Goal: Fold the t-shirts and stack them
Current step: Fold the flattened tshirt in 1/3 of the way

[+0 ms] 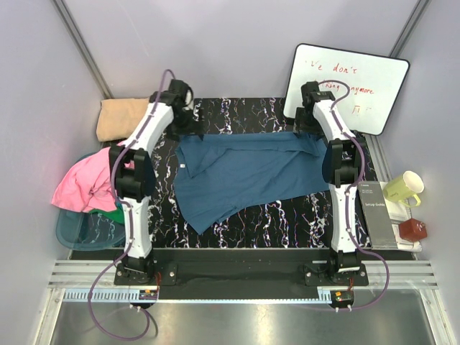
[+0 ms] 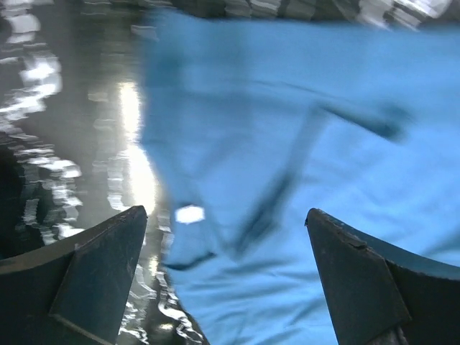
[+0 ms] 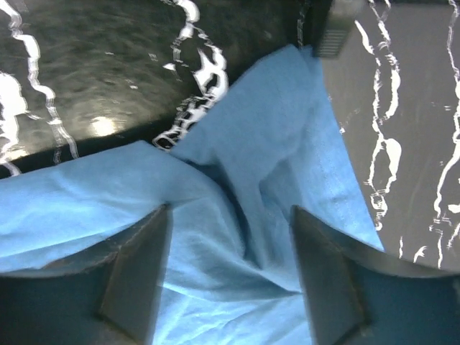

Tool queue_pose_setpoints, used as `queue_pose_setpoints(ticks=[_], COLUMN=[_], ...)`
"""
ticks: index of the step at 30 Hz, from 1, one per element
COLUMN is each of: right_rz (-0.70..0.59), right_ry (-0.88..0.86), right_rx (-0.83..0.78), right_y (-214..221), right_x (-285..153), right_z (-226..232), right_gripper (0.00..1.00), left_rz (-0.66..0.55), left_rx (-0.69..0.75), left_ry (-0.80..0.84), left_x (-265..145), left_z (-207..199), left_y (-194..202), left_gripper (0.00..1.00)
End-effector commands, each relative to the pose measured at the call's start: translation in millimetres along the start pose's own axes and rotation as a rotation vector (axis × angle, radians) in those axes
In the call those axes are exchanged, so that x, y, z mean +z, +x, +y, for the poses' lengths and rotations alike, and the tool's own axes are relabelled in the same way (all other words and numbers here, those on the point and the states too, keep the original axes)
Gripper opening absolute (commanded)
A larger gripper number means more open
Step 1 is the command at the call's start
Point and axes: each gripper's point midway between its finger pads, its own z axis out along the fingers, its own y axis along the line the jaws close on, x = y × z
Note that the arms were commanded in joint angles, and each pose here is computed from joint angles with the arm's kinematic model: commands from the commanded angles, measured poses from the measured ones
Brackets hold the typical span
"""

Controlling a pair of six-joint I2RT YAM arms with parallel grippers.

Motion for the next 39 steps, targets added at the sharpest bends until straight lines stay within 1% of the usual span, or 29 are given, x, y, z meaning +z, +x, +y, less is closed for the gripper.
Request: queue_pose_setpoints(ticks=[1,2,3,4,5,6,10,11,13,16,20,23,27,31,32,37,39], right_rz=[-0.034,-0.037,-0.045,-0.065,-0.066,-0.082,-0.101,-0.087,-0.105,-0.107,-0.098,-0.092,-0.085,-0.059,-0.044,0.045,0.061], right_ry=[0.068,0.080,0.083,0.081,0.085,0.084,0.072,0.059,0.039,0.009,0.003,0.005,0.014,0.009,0.008,-0.071,-0.094], right_rx=[0.010,0.008,0.011,0.013,0.009,0.013,0.012,0.003,0.007,0.003,-0.003,-0.005,-0.004,0.027,0.044,0.134,0.151], right_y=[-9,-8,-9,-13,-12,-15,-16,-11,-13,-12,-9,-8,-6,1,2,16,18], right_x=[-23,-26,-31,-42,-45,-54,-73,-73,-85,-93,-92,-90,-87,-79,-73,-50,-47], right_z=[-17,-20,-22,-23,-25,-28,-30,-29,-28,-26,-25,-24,-26,-27,-31,-29,-28], right_gripper=[0.84,0.89,0.92,0.93,0.93,0.94,1.00,1.00,1.00,1.00,1.00,1.00,1.00,1.00,1.00,0.99,0.99], left_rz=[0.004,0.027,0.041,0.051,0.080,0.092,0.190,0.208,0.261,0.298,0.341,0.389,0.432,0.454,0.444,0.440,0.413], left_rx=[0.129,0.137,0.154,0.167,0.170,0.168,0.169,0.167,0.162,0.168,0.173,0.162,0.137,0.103,0.101,0.051,0.035], left_ry=[0.084,0.086,0.087,0.086,0.078,0.072,0.086,0.090,0.087,0.088,0.096,0.050,-0.086,-0.160,-0.206,-0.270,-0.289], left_x=[-12,-8,-5,-3,2,3,9,9,10,7,8,17,26,33,33,40,40], left_z=[-48,-50,-53,-58,-55,-54,-48,-47,-43,-41,-43,-35,-11,5,15,40,47], left_y=[19,27,33,38,48,52,86,92,110,129,148,163,170,171,165,150,136], left_gripper=[0.95,0.90,0.82,0.36,0.12,0.00,0.00,0.00,0.00,0.00,0.00,0.00,0.00,0.00,0.00,0.00,0.00])
